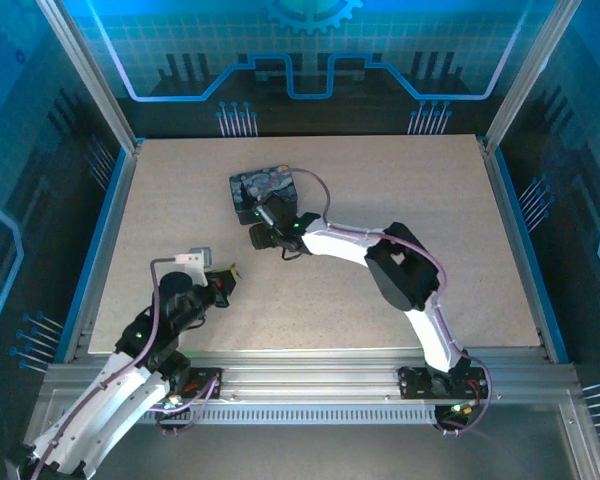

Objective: Unlock a padlock with a key

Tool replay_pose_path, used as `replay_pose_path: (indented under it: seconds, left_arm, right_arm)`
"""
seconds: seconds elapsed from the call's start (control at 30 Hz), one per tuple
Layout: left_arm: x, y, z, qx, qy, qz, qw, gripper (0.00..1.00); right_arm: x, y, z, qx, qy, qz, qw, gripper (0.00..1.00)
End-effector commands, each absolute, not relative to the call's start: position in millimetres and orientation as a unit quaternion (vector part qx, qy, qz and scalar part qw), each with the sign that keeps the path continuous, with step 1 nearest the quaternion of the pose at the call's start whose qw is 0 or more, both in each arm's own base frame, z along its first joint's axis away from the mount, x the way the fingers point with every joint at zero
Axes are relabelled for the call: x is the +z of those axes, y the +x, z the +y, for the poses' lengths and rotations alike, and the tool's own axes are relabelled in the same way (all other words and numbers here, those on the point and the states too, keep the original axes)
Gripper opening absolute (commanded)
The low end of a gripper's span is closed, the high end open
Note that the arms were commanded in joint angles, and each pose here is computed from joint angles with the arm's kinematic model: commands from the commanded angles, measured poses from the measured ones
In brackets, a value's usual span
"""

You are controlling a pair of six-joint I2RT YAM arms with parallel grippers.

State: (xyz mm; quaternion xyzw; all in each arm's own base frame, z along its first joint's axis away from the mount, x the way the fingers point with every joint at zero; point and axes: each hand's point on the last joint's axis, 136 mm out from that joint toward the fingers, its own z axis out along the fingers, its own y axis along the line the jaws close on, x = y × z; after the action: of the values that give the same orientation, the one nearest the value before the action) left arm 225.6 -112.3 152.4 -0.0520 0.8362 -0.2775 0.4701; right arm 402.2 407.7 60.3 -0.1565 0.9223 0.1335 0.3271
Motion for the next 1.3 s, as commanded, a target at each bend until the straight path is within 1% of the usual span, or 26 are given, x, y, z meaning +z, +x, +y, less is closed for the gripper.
replay_pose_path:
  seconds: [0.0,0.2,0.3,0.57,0.87,1.13,1.27]
  left_arm:
    - [142.2,225.2,-106.4,-0.259,-0.050,0.842,0.470,0.00]
    - [141.1,224.2,-107.3,-0.256,-0.039,0.843,0.471,0.00]
    - [140.4,223.3,-106.1,-0.252,-0.036,0.843,0.473,0.00]
    - [142.5,219.6,-102.3,-0.246,-0.030,0.840,0.483,0.00]
    - [138.9,219.0,-103.2,-0.246,-0.025,0.841,0.481,0.00]
    - [137.5,219.2,-105.4,-0.251,-0.021,0.839,0.482,0.00]
    - [134.8,218.8,-105.9,-0.251,-0.019,0.840,0.480,0.00]
  right_arm:
    - [63.2,426.3,409.2,0.111,-0.128,0.919,0.355,0.63]
    - [45.2,448.1,412.7,0.082,-0.123,0.921,0.361,0.62]
    - [44.0,454.8,412.6,0.067,-0.119,0.920,0.367,0.61]
    - [32.3,458.4,405.3,0.054,-0.094,0.927,0.360,0.60]
    - [27.6,464.9,394.4,0.069,-0.054,0.936,0.340,0.67]
    - [32.2,468.6,400.3,0.090,-0.057,0.935,0.338,0.67]
    - [33.4,472.4,406.0,0.098,-0.067,0.935,0.333,0.64]
